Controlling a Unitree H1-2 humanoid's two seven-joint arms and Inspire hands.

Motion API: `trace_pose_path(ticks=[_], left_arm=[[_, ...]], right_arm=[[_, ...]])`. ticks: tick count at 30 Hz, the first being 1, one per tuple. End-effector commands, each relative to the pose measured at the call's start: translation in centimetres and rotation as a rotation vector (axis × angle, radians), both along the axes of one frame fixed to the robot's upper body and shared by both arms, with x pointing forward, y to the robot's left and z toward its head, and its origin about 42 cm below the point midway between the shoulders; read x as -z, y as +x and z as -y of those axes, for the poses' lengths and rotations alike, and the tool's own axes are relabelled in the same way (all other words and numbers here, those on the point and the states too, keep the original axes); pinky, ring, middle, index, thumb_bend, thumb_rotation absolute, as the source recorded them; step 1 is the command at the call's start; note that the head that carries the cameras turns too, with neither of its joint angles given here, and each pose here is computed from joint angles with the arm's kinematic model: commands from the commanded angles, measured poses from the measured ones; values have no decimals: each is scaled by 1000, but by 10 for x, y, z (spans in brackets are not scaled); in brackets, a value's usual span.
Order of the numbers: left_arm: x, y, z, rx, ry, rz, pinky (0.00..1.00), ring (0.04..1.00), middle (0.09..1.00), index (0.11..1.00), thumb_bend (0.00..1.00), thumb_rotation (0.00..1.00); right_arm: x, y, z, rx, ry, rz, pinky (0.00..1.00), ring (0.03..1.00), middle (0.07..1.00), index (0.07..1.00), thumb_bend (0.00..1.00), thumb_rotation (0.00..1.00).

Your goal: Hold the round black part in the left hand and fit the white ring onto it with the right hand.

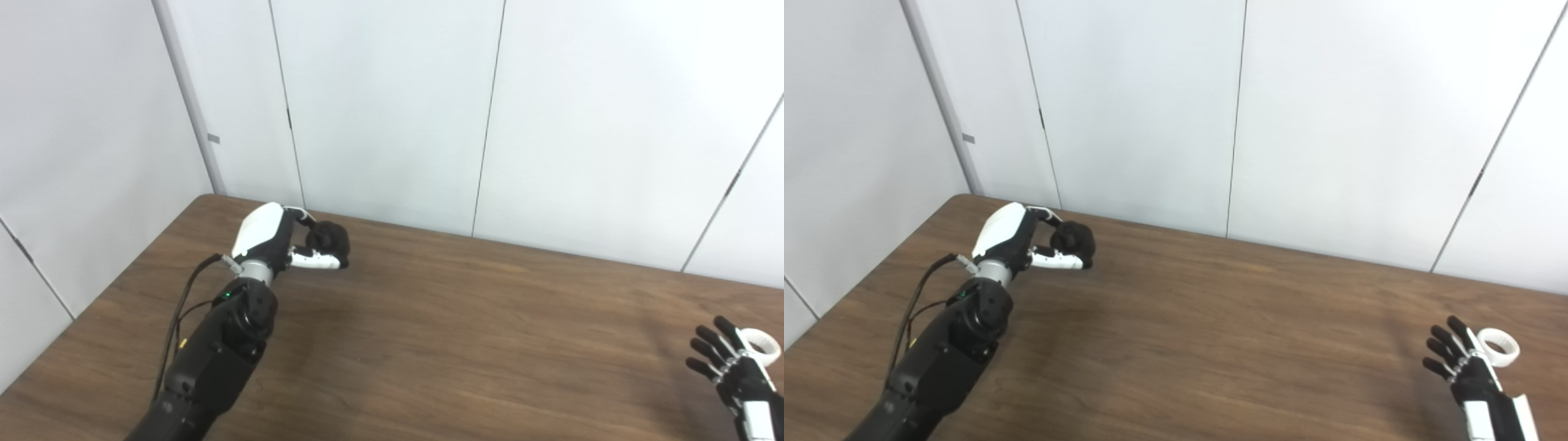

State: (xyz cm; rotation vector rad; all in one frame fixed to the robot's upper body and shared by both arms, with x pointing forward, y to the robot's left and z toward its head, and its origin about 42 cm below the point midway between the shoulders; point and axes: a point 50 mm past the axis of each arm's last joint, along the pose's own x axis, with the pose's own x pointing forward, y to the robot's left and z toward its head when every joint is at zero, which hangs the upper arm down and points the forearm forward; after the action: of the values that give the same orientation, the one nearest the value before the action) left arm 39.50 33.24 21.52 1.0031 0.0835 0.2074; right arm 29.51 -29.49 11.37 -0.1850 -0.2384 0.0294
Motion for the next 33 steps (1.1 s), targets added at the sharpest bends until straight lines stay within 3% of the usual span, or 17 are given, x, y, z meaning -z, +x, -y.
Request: trace_pose_path(ticks=[1, 12, 18, 26, 33], left_arm=[[-22, -3, 11, 34, 26, 57, 1000, 890, 752, 482, 522, 48], [-12, -48, 74, 243, 0, 12, 1000, 867, 747, 482, 521, 46], [7, -67, 101, 303, -24, -45, 1000, 883, 756, 483, 521, 48], [37, -91, 129, 400, 39, -57, 1000, 847, 744, 482, 522, 51], [71, -119, 148, 493, 70, -93, 1000, 874, 758, 482, 521, 53]], right_arm=[[60, -42, -20, 28, 70, -200, 800, 874, 894, 935, 634, 1000], [58, -37, -34, 24, 50, -192, 809, 882, 893, 934, 638, 1000], [56, -35, -43, 30, 48, -191, 820, 883, 899, 942, 610, 1000], [52, -34, -55, 29, 35, -190, 820, 880, 900, 944, 612, 1000], [45, -34, -65, 29, 39, -194, 823, 887, 905, 948, 574, 1000]])
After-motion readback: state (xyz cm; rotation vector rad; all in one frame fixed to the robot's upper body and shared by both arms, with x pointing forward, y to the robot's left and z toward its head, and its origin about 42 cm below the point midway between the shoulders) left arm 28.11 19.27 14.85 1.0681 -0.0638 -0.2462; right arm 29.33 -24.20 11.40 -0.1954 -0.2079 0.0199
